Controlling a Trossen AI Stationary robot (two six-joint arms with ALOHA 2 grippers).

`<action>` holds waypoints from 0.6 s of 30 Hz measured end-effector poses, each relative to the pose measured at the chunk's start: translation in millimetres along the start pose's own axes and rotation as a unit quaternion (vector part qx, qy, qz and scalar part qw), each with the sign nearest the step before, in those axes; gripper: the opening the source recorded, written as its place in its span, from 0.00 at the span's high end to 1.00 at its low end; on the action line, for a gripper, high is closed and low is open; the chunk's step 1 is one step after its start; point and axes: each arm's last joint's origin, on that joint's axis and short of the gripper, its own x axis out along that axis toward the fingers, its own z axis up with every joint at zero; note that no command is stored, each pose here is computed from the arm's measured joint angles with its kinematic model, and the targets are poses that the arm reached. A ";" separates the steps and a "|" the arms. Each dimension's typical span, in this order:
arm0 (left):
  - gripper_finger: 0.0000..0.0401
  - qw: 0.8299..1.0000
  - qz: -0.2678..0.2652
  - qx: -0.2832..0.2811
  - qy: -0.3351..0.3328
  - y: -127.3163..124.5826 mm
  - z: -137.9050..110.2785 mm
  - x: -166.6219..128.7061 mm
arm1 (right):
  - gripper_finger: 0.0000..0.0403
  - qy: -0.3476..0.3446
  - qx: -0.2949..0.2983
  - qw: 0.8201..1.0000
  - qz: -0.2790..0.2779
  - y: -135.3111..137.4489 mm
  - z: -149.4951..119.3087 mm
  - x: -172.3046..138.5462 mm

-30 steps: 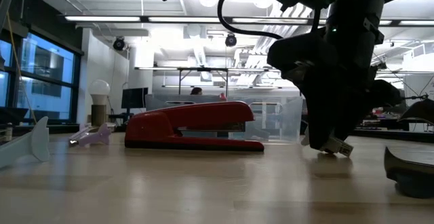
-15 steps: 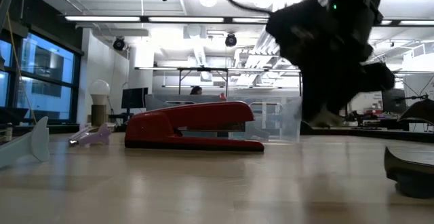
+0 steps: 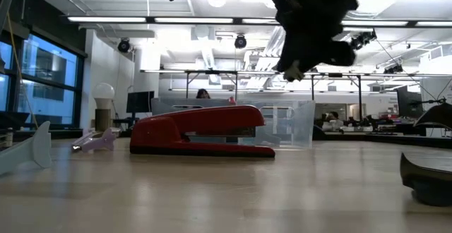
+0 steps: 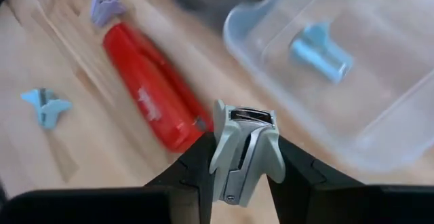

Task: Pick and place Stapler, Stapler remover, tape
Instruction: Put the left gray staple remover into the transparent bin

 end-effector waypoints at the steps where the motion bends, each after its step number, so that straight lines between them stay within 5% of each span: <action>1: 0.45 1.000 0.000 0.000 0.000 0.0 0.1 0.2 | 0.76 0.000 -0.011 1.000 0.000 -4.1 6.3 0.4; 11: 0.45 1.000 0.000 0.000 0.000 0.0 0.0 0.1 | 0.76 -0.005 -0.135 0.991 -0.022 -43.6 52.1 8.0; 18: 0.45 1.000 0.002 0.005 0.000 0.1 0.0 0.0 | 0.76 0.001 -0.248 0.968 -0.034 -63.5 69.5 15.2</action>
